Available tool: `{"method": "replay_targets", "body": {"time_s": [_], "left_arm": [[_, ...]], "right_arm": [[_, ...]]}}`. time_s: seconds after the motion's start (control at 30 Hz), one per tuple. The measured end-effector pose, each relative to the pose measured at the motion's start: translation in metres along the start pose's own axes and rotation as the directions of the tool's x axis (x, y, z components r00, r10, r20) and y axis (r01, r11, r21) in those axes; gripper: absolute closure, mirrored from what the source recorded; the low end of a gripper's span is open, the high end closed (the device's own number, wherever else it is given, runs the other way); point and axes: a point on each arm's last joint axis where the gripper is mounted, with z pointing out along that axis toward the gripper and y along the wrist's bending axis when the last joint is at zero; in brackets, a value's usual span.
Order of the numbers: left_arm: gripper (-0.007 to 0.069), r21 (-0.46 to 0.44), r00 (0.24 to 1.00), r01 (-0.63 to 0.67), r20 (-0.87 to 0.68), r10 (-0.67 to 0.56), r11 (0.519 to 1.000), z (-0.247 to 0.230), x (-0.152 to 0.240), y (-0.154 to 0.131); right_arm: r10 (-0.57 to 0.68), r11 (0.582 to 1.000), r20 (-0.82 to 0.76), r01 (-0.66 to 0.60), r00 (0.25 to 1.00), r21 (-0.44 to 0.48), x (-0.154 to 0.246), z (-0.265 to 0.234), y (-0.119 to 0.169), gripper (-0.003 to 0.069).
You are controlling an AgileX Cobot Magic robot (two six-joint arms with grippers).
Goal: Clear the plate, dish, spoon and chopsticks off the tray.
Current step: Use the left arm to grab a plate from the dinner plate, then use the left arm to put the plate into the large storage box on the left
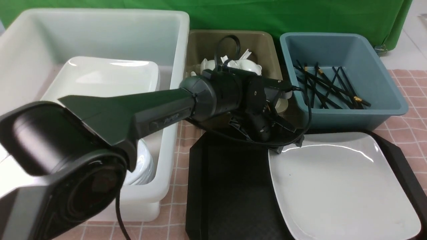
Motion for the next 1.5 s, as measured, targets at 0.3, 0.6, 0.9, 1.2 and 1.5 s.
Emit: {"method": "replay_targets", "body": {"time_s": [0.3,0.6,0.9,1.2,1.5], "left_arm": [[0.0599,0.009,0.98,-0.176,0.092,0.174,0.984,-0.111,-0.018,-0.025],[0.0612,-0.025,0.934,-0.26,0.247,0.258,0.965,-0.205,-0.022,-0.036],[0.0608,-0.065,0.888,-0.258,0.376,0.263,0.964,-0.277,-0.016,-0.03],[0.0608,-0.153,0.83,-0.05,0.544,0.127,0.987,-0.369,-0.005,0.039],[0.0608,-0.165,0.692,0.324,0.712,-0.115,0.932,-0.449,0.035,0.158]], "right_arm": [[0.0,1.0,0.01,0.0,1.0,0.002,-0.001,0.0,0.0,0.0627],[0.012,1.0,0.068,-0.013,0.998,0.012,-0.009,-0.011,-0.001,0.0627],[0.021,0.998,0.071,-0.017,0.997,-0.063,-0.017,-0.003,0.004,0.0627],[-0.025,0.98,0.131,0.05,0.991,-0.193,-0.05,0.005,0.01,0.0627],[-0.077,0.925,0.137,0.122,0.988,-0.359,-0.104,0.04,0.022,0.0629]]}}
